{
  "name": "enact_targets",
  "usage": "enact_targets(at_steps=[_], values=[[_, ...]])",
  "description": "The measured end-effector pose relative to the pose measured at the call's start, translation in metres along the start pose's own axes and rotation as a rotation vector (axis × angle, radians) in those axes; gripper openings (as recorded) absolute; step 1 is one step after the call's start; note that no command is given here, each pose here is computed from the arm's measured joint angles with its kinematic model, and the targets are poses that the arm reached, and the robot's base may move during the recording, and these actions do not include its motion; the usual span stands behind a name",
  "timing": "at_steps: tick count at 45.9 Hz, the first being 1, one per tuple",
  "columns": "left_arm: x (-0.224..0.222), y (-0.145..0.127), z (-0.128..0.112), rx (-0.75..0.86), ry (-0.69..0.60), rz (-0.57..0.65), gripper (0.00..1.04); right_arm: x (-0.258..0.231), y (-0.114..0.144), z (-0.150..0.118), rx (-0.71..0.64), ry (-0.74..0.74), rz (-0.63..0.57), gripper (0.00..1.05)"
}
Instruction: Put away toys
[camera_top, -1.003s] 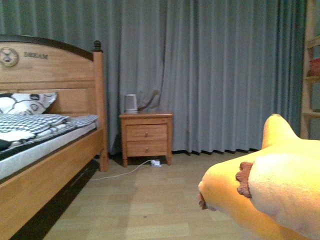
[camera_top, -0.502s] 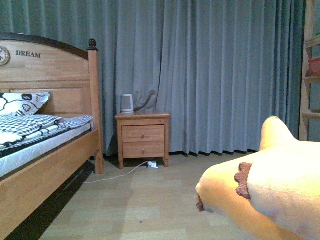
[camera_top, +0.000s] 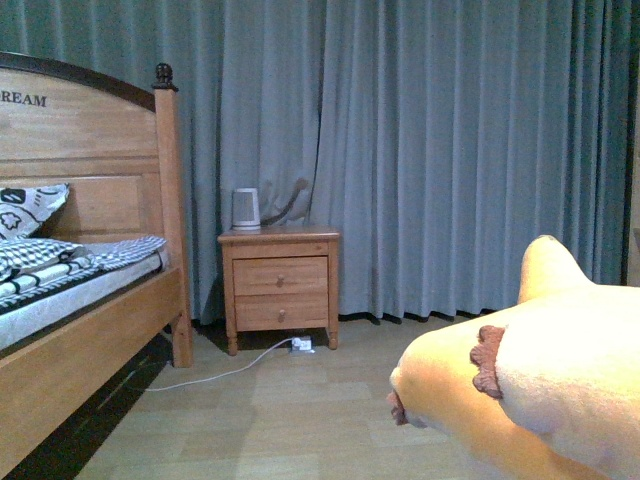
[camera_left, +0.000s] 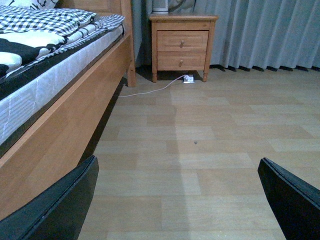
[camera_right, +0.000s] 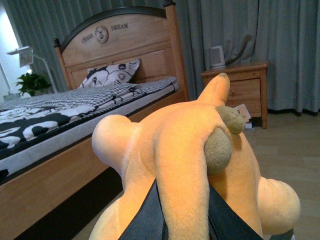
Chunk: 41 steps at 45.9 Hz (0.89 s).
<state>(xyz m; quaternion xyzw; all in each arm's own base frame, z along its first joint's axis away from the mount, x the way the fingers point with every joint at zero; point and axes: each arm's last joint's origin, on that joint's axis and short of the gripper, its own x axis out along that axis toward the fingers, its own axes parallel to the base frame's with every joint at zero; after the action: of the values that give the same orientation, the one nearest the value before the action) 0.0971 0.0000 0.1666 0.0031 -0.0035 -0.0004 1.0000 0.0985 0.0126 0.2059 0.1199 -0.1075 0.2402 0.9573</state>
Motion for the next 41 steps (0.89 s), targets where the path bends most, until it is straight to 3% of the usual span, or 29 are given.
enact_targets(at_steps=[41], values=[[0.0000,0.0000,0.0000,0.000,0.000,0.000,0.99,0.0000,-0.0001,-0.0001,0.000,0.000,-0.003,0.07]])
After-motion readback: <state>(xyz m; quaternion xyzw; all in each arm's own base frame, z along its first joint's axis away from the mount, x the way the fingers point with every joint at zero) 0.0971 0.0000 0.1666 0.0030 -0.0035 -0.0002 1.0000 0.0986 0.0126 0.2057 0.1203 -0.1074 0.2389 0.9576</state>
